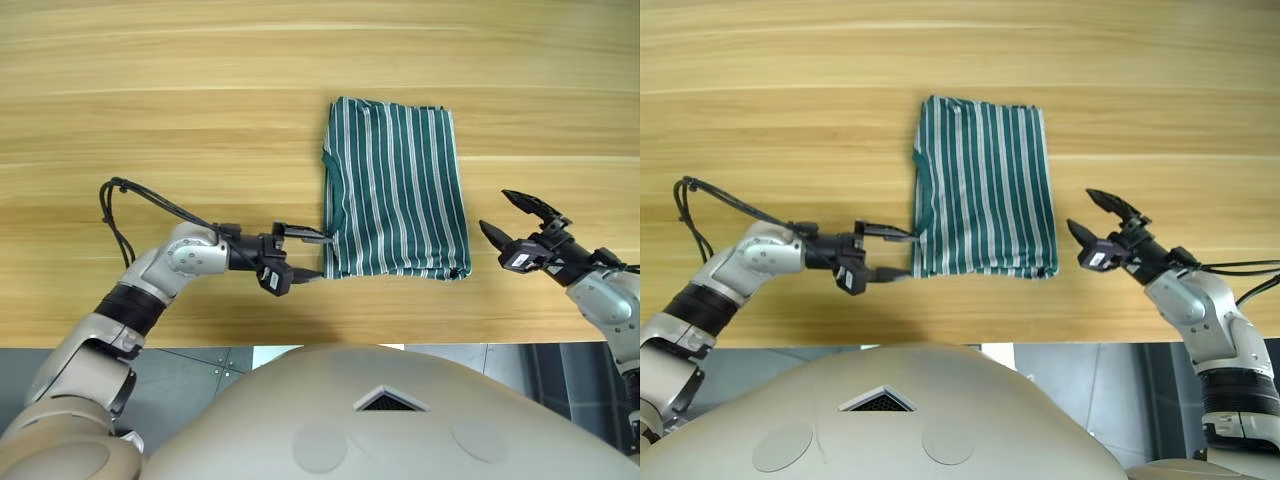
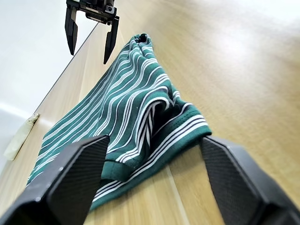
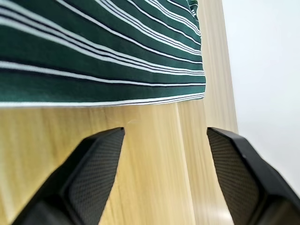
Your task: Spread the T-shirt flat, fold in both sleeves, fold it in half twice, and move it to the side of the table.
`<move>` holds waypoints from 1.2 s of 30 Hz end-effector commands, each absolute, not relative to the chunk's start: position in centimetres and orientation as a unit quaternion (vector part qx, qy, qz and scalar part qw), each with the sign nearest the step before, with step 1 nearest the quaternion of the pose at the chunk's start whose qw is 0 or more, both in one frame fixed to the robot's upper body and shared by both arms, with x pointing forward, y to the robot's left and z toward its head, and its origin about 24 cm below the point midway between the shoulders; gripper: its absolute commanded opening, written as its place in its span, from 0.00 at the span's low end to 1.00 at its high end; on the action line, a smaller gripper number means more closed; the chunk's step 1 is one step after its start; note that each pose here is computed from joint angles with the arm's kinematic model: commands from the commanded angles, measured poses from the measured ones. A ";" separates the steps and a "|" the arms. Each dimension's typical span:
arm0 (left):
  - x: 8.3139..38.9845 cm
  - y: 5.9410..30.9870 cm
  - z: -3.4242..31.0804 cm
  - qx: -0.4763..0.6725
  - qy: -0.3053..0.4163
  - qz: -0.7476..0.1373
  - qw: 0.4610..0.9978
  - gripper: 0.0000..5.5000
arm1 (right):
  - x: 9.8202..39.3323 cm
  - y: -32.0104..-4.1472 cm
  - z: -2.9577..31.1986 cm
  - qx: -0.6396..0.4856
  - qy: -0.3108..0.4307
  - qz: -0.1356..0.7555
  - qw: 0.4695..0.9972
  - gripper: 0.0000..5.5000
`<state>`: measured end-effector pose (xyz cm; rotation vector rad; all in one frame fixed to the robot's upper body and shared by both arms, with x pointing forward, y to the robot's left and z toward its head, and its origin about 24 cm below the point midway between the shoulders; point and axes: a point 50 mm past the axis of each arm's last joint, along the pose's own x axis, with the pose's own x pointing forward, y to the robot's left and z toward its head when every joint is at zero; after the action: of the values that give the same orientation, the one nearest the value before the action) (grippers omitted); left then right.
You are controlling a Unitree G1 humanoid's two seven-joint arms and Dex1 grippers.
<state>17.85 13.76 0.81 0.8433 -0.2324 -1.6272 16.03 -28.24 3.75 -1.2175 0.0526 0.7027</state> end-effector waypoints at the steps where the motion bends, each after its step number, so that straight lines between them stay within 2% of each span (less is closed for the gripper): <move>1: 15.7 14.6 -2.5 0.372 -0.006 -0.746 0.553 0.65 | 16.2 -28.2 3.6 -0.565 0.020 0.327 0.757 0.59; 11: 14.9 14.3 -3.1 0.355 -0.006 -0.764 0.539 0.64 | 16.5 -28.1 3.2 -0.564 0.019 0.326 0.759 0.59; 20: 14.5 13.8 -3.8 0.344 0.000 -0.773 0.534 0.34 | 16.7 -28.1 2.9 -0.564 0.015 0.329 0.758 0.59; 26: 14.8 13.5 -4.0 0.343 0.001 -0.770 0.538 0.23 | 16.8 -27.8 2.9 -0.562 0.011 0.333 0.757 0.59; 36: 15.8 13.8 -4.1 0.336 0.005 -0.734 0.590 0.06 | 16.5 -27.5 2.9 -0.558 0.012 0.346 0.754 0.59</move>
<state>18.24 12.21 0.03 0.7543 -0.2926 -1.6137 16.42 -27.67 2.66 -1.2076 0.0318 0.7328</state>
